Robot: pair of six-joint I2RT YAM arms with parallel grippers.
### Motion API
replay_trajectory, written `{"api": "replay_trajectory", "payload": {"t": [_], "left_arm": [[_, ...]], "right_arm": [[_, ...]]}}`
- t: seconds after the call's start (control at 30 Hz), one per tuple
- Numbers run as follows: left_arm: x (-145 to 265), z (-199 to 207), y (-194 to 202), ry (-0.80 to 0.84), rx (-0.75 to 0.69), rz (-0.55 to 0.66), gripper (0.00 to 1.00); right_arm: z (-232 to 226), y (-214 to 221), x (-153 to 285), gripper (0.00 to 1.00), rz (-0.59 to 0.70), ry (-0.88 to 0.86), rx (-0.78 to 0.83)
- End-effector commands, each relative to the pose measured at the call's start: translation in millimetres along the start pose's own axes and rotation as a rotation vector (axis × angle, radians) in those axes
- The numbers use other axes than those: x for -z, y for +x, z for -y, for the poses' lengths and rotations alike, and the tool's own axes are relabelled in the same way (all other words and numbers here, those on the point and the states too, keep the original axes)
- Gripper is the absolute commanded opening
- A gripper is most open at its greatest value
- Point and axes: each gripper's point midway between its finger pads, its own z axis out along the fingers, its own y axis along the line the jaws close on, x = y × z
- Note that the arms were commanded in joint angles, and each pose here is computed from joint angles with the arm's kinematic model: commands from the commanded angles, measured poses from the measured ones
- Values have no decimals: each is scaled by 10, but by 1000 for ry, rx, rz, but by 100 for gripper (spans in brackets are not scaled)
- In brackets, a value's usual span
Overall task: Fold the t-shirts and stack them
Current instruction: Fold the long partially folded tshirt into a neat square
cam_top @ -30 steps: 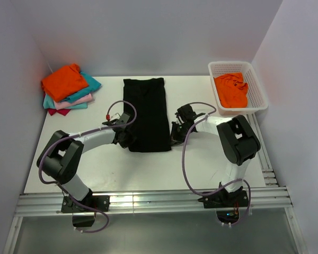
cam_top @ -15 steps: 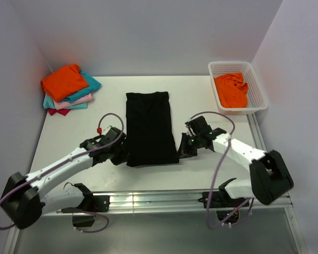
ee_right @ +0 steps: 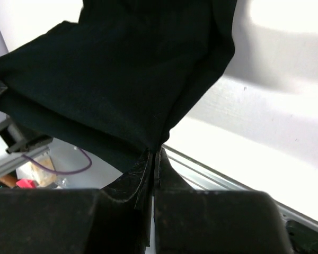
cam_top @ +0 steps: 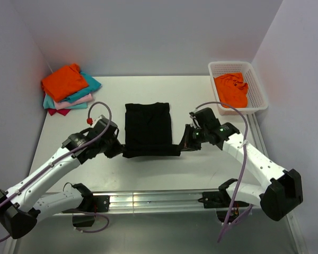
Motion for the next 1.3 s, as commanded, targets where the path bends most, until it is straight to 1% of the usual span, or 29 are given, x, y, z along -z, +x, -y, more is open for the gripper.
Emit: {"api": "replay_trajectory", "payload": {"t": [0.0,0.17,0.23,0.27,0.3,0.33,0.37,0.4,0.43,0.47,0.5,0.53,0.57,0.6,0.67,0.73,0.77,0.8,0.83,0.87,0.9,0.93,0.97,1.0,1.07,1.1,1.13,1.2,1.27], "left_arm": [[98,-253,-433,-154,-80,139,0],[-35,-71,-797,-136,-98,171,0],[-117,46,-1059,-108,-101,203,0],[-283,36,-1132,-142,-106,182,0],[-362,19,-1303,-158,-115,197,0],[-400,184,-1499,-130,-119,234,0],[-681,174,-1568,-169,-126,201,1],[-819,180,-1705,-176,-139,200,4],[-888,366,-1955,-147,-136,239,10],[-1282,219,-2062,-217,-118,193,17],[-1463,247,-2155,-216,-133,176,36],[-1508,503,-2445,-167,-134,217,66],[-1909,332,-2423,-235,-132,145,77],[-1883,551,-2708,-200,-130,188,80],[-2067,422,-2725,-248,-103,121,82],[-1970,467,-2815,-220,-86,138,82],[-1747,547,-2879,-183,-88,177,82],[-1771,397,-2816,-187,-87,171,83],[-1695,368,-2807,-175,-88,180,82],[-1465,384,-2859,-145,-82,213,81],[-1507,253,-2734,-144,-93,187,81],[-1485,252,-2661,-107,-106,168,80],[-1368,291,-2624,-62,-123,179,79],[-1494,193,-2480,-35,-148,162,79],[-1495,240,-2317,54,-167,143,78],[-1607,109,-2148,54,-161,107,77],[-1648,168,-2166,98,-173,125,76],[-1812,98,-1986,126,-170,63,75],[-1971,136,-1925,184,-175,38,73]], "right_arm": [[227,-229,78,0,50,173,27],[229,-536,-67,0,38,221,43],[155,-794,-68,0,71,227,51],[215,-883,-191,0,44,256,34],[96,-1109,-160,0,78,248,40],[145,-1290,-174,0,96,273,22],[267,-1416,-365,0,62,313,-7],[136,-1740,-337,0,118,303,-5],[359,-1905,-576,0,83,354,-60],[373,-2089,-651,4,96,356,-69],[246,-2469,-568,26,172,357,-70],[310,-2623,-604,48,185,398,-112],[549,-2691,-872,72,139,445,-152],[408,-2897,-781,100,183,428,-157],[409,-2941,-866,100,171,426,-184],[373,-2867,-900,100,169,391,-200],[206,-2858,-717,100,211,345,-186],[303,-2678,-844,100,182,343,-188],[183,-2626,-664,100,212,316,-166],[186,-2518,-643,100,202,315,-158],[328,-2260,-719,100,150,349,-165],[255,-2172,-563,100,169,334,-150],[285,-2047,-546,100,155,337,-150],[414,-1822,-581,100,120,359,-160],[391,-1669,-443,100,127,339,-157],[464,-1532,-428,100,98,358,-165],[488,-1478,-395,100,88,368,-158],[521,-1375,-322,100,67,391,-154],[544,-1347,-275,100,60,409,-142]]}}
